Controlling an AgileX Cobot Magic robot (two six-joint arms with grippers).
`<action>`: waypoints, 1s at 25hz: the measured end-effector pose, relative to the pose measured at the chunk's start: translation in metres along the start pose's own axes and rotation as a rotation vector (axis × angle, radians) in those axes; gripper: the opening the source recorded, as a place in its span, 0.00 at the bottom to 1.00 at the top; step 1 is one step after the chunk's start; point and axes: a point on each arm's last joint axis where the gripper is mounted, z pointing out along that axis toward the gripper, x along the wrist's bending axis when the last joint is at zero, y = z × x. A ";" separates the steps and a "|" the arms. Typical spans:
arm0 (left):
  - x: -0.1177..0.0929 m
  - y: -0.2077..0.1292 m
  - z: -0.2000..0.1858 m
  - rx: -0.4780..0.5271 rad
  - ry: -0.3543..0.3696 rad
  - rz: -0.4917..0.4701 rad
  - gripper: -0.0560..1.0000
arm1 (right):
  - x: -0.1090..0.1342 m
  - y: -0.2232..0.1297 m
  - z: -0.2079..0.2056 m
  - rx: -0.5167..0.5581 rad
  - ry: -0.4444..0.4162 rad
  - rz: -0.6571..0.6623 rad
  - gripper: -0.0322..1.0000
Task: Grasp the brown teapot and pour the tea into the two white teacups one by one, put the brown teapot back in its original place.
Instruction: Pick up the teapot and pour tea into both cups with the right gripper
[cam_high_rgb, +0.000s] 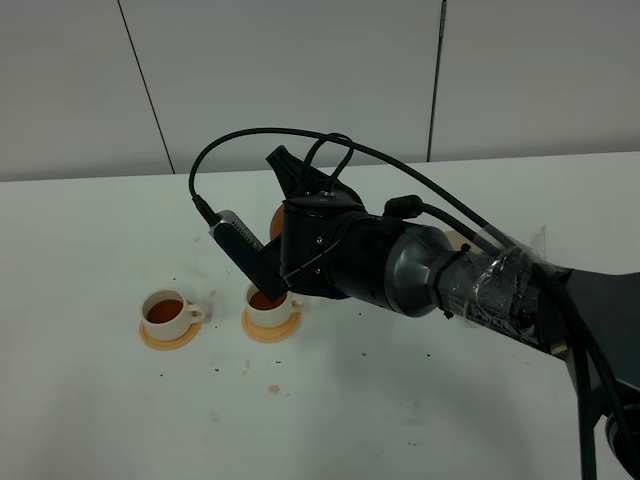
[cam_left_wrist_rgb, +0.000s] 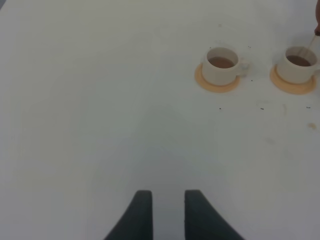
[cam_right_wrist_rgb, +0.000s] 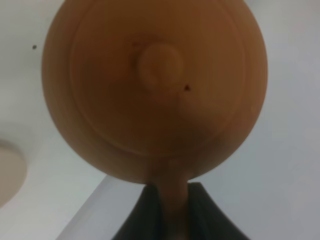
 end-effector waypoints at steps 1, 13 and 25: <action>0.000 0.000 0.000 0.000 0.000 0.000 0.27 | 0.000 0.000 0.000 0.000 0.000 0.000 0.12; 0.000 0.000 0.000 0.000 0.000 0.001 0.27 | 0.000 0.000 0.000 0.000 0.000 0.004 0.12; 0.000 0.000 0.000 0.000 0.000 0.001 0.27 | 0.000 0.001 0.000 -0.007 0.005 0.060 0.12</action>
